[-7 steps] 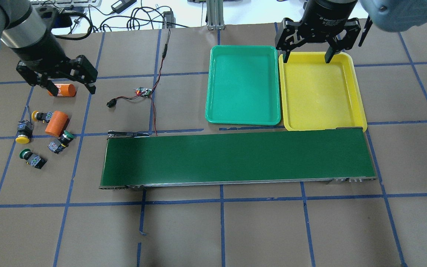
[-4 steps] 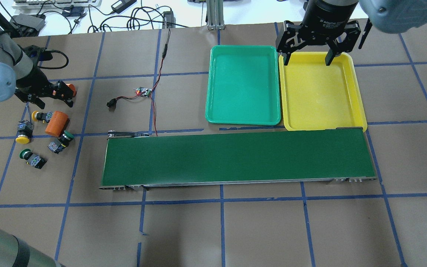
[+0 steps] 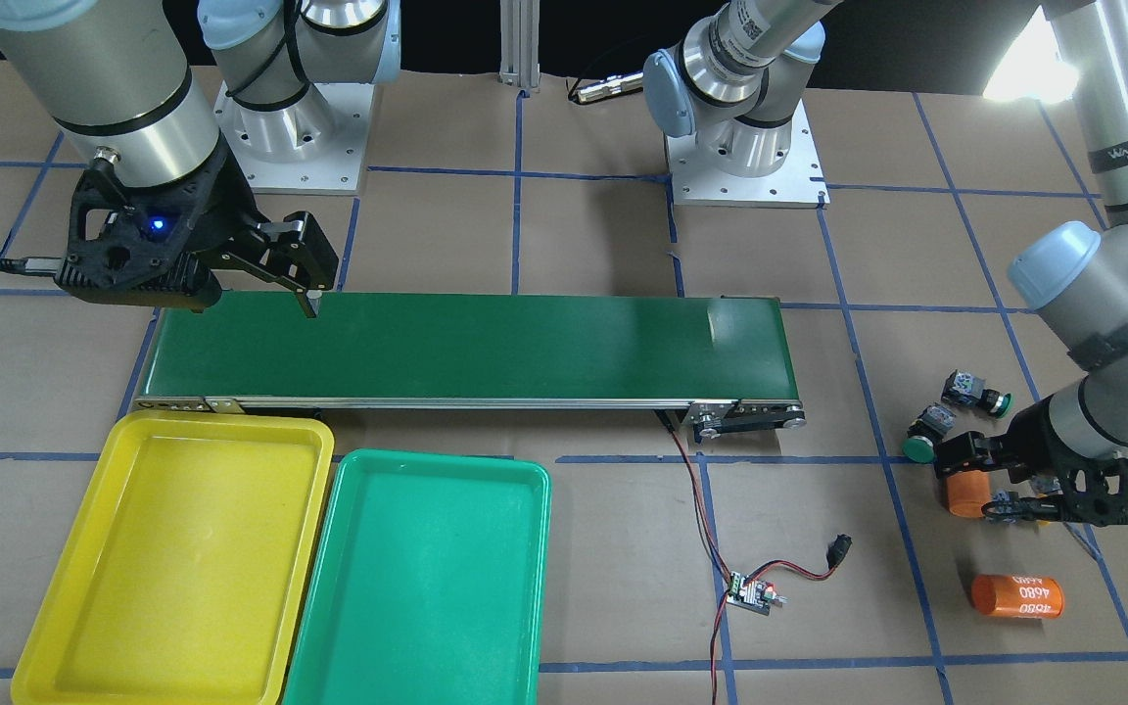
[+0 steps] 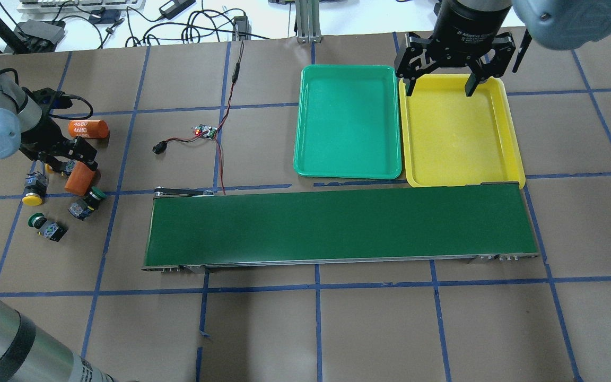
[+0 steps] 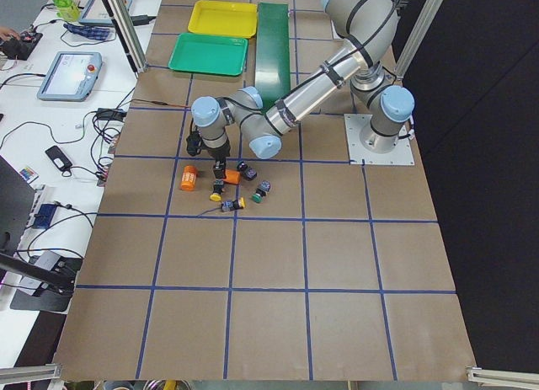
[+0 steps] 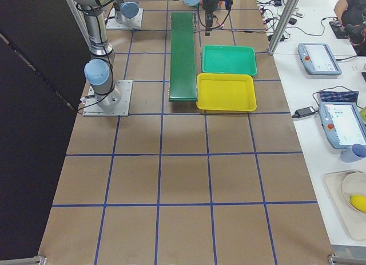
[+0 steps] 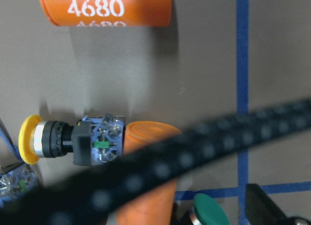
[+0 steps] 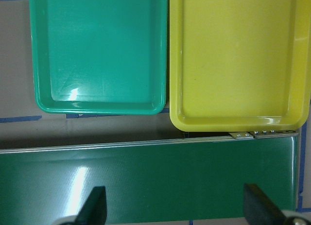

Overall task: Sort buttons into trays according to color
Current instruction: 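Close the left gripper on the orange cylinder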

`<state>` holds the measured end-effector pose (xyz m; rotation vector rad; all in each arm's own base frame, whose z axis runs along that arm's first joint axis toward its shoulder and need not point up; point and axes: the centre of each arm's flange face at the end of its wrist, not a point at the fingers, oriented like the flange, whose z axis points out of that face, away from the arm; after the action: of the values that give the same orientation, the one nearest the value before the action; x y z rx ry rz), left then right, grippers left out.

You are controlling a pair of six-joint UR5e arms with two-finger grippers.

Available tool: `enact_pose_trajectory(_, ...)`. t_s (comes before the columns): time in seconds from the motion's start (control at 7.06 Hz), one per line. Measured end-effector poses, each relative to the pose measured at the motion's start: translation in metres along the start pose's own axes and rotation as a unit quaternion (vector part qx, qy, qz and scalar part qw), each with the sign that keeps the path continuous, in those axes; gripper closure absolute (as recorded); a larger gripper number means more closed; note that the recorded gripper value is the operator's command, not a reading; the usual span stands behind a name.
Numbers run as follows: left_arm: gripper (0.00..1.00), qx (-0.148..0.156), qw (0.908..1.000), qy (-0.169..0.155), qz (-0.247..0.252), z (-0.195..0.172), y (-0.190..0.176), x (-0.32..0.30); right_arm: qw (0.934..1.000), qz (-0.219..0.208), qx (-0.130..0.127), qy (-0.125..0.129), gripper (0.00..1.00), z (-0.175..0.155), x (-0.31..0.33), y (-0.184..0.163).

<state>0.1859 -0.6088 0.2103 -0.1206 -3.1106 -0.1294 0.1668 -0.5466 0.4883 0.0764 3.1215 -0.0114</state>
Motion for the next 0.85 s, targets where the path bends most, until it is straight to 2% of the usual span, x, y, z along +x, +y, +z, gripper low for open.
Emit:
enact_pose_trajectory(0.14,0.0,-0.005,1.0,0.003,0.003,0.013,-0.001,-0.003,1.0,0.0,-0.001,0.0,0.0,0.0,0.0,0.0)
enact_pose_trajectory(0.28,0.08,-0.007,1.0,0.003,0.005,0.022,-0.004,-0.005,1.0,0.0,-0.001,0.0,0.0,0.001,0.0,0.0)
enact_pose_trajectory(0.57,0.96,-0.009,0.9999,0.004,0.007,0.031,-0.007,-0.008,1.0,0.0,0.0,0.0,0.0,0.0,0.0,0.0)
enact_pose_trajectory(0.85,1.0,-0.008,0.9999,0.004,0.012,0.03,-0.007,-0.008,1.0,0.0,0.0,0.0,0.0,0.0,0.0,0.0)
